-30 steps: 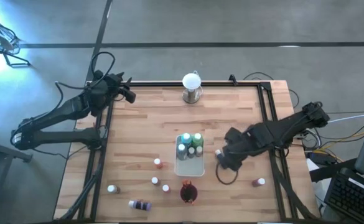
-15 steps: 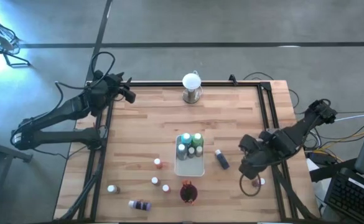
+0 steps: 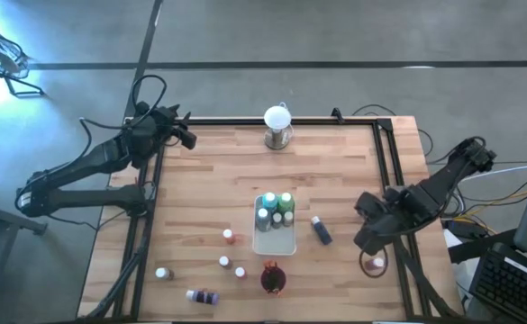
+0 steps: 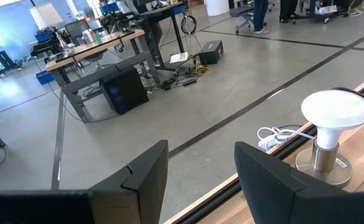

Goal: Pick & Place Paint Supplies
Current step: Put the pink paint bottle into the white bin

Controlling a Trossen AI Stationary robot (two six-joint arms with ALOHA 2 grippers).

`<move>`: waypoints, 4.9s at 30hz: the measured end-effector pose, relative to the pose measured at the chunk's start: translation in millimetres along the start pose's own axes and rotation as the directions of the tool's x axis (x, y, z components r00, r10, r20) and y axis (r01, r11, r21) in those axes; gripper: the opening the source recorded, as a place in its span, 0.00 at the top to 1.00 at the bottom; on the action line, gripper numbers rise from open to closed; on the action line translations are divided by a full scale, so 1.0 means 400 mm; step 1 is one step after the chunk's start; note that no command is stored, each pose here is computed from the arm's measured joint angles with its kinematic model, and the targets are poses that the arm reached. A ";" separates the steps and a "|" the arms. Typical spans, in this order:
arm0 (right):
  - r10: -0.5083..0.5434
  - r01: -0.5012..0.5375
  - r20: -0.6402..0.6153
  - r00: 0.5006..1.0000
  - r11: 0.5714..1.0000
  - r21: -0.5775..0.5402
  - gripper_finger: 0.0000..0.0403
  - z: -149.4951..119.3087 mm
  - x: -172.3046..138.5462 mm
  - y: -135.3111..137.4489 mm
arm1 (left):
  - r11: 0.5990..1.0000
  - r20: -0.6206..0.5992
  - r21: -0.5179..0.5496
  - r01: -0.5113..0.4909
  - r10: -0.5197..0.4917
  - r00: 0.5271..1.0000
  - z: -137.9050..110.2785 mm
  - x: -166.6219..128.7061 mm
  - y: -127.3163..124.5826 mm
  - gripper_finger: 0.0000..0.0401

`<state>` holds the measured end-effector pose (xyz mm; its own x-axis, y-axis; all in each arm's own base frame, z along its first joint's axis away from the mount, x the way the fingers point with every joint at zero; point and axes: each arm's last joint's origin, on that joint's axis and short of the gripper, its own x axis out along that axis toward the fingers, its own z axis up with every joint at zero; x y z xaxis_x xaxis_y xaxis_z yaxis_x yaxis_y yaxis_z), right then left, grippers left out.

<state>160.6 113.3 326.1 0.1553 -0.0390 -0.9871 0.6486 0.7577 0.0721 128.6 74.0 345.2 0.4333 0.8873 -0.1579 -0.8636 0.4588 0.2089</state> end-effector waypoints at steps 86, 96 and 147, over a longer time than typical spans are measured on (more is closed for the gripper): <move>0.184 -0.133 0.427 0.885 0.980 -0.146 0.61 0.067 0.004 0.028 | 1.000 0.000 0.000 0.000 0.000 1.000 0.000 0.000 0.000 0.52; 0.211 -0.156 0.369 0.905 0.973 -0.172 0.53 0.062 0.006 0.030 | 1.000 0.000 0.000 0.000 0.000 1.000 0.000 0.000 0.000 0.52; -0.161 0.168 -0.057 0.985 0.852 0.496 0.47 0.014 0.189 -0.170 | 1.000 0.000 0.000 0.000 0.000 1.000 0.000 0.000 0.000 0.52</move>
<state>132.5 55.3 247.3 0.0062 -0.1229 -0.9924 0.9483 0.3158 -0.0332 128.6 74.0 345.2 0.4334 0.8873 -0.1579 -0.8635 0.4590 0.2089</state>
